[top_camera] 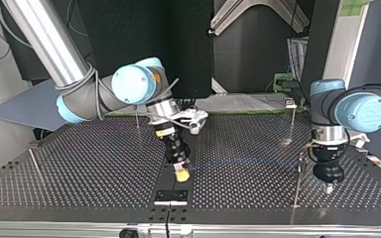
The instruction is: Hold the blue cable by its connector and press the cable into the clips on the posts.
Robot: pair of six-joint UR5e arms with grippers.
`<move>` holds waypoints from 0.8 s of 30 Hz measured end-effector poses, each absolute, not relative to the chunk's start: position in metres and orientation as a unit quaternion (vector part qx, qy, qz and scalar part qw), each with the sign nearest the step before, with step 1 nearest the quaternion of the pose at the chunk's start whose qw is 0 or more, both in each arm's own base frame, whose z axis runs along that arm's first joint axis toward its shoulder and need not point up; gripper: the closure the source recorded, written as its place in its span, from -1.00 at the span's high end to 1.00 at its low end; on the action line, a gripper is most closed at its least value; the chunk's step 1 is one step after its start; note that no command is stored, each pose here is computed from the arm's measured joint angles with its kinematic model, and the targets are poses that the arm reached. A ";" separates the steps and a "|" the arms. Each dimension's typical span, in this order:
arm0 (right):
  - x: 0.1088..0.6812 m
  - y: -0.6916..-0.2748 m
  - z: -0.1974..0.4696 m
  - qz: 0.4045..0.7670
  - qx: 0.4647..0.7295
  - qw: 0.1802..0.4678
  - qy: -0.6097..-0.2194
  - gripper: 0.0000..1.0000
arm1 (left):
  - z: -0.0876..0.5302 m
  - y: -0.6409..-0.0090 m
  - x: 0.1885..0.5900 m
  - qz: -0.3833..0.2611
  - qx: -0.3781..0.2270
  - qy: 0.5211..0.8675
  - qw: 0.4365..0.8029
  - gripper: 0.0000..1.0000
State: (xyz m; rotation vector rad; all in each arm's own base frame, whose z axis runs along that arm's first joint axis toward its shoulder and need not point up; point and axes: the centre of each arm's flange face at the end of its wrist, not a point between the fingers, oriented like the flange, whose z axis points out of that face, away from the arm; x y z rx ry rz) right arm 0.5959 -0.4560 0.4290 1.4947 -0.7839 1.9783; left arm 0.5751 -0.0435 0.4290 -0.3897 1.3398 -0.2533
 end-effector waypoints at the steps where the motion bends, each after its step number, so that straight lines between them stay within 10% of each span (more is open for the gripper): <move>1: 0.596 -0.457 0.429 0.733 0.554 0.268 -0.291 -1.00 | 0.429 -0.044 0.575 -0.117 -0.179 0.615 0.759 -0.99; 19: 0.599 -0.476 0.415 0.727 0.563 0.264 -0.290 -1.00 | 0.427 -0.041 0.572 -0.092 -0.193 0.622 0.753 -0.85; 20: 0.599 -0.477 0.416 0.727 0.563 0.264 -0.291 -1.00 | 0.427 -0.041 0.571 -0.087 -0.192 0.623 0.753 -0.58; 21: 0.599 -0.477 0.416 0.727 0.563 0.264 -0.291 -1.00 | 0.427 -0.041 0.571 -0.084 -0.191 0.623 0.754 0.11; 22: 0.599 -0.477 0.417 0.727 0.563 0.264 -0.290 -1.00 | 0.428 -0.041 0.571 -0.082 -0.189 0.624 0.754 0.11; 24: 0.598 -0.478 0.419 0.727 0.563 0.264 -0.290 -1.00 | 0.428 -0.041 0.570 -0.080 -0.185 0.626 0.753 1.00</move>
